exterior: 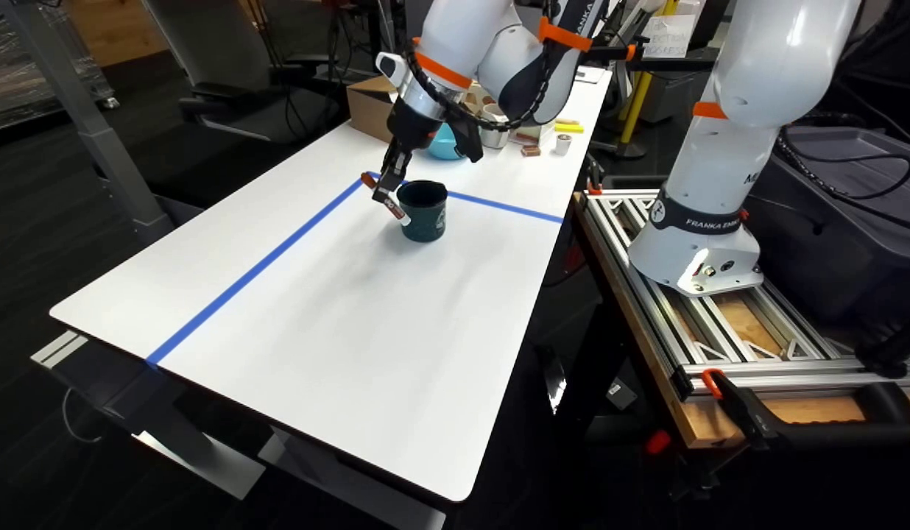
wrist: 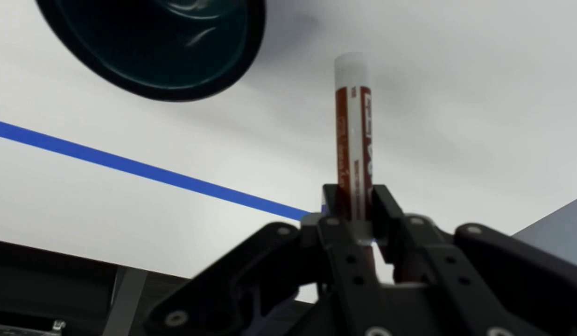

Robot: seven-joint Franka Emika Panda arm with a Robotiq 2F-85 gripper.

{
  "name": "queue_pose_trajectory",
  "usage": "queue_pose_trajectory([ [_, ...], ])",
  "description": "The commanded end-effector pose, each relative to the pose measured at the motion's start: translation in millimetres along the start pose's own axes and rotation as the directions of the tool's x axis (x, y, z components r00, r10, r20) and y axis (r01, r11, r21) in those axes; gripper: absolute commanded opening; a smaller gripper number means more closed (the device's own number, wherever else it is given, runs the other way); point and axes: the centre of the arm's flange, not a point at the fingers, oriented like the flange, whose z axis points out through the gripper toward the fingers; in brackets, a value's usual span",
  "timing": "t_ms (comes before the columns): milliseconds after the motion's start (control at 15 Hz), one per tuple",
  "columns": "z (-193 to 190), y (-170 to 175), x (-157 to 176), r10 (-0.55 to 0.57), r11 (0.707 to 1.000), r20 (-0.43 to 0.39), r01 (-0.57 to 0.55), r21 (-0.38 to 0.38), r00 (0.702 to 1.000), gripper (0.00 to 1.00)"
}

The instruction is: Remove the marker from the cup and put it on the table

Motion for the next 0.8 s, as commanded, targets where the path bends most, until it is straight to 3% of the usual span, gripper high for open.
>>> queue_pose_trajectory([
  [0,24.9,-9.3,-4.7,-0.002,0.998,0.029,0.0,0.057,1.0,0.05],
  [733,80.2,-16.6,-19.7,0.027,0.993,0.123,-0.042,0.115,0.992,0.05],
])
